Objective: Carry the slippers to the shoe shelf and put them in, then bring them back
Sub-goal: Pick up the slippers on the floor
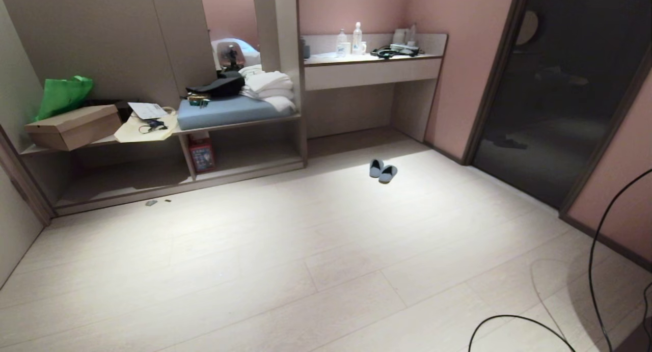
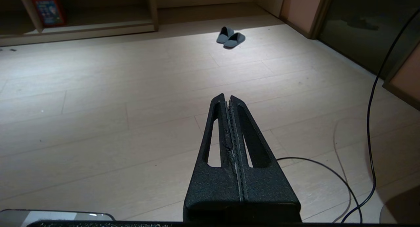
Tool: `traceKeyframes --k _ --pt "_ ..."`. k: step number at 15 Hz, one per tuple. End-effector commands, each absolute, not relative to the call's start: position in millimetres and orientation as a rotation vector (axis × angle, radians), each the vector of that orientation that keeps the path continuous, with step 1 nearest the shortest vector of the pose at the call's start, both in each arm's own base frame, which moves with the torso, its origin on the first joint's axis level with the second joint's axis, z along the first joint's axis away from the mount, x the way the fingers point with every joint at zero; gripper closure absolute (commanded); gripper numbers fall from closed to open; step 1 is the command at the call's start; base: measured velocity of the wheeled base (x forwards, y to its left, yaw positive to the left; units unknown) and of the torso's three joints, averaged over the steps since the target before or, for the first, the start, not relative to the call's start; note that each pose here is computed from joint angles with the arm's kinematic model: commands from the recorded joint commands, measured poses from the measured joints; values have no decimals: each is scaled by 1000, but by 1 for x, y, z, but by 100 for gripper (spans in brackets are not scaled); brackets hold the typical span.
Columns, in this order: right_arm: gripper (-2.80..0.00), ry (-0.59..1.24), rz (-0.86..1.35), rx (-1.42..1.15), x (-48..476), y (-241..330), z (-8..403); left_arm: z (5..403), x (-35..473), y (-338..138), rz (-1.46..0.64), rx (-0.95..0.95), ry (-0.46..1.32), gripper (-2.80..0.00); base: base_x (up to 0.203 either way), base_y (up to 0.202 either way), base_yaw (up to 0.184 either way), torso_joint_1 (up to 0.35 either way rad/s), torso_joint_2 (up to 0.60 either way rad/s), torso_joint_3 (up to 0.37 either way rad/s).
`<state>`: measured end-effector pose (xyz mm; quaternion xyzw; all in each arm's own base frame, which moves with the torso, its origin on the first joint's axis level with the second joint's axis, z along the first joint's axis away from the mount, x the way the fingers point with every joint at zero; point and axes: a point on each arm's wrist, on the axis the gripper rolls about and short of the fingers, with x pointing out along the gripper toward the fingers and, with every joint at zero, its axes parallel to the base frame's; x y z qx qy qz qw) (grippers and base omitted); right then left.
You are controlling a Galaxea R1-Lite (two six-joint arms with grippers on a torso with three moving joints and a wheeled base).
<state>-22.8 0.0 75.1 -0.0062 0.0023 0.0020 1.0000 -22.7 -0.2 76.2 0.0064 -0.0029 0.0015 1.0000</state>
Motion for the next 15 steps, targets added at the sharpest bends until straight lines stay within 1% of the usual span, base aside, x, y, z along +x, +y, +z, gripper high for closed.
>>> traceKeyframes --k 1,15 --pt "0 6 5 -14 -23 0 75 76 -23 0 3 12 -5 0 0 0 0 0 0 0" --pt "0 6 5 -14 -23 0 75 76 -23 0 4 12 -5 0 0 0 0 0 0 0"
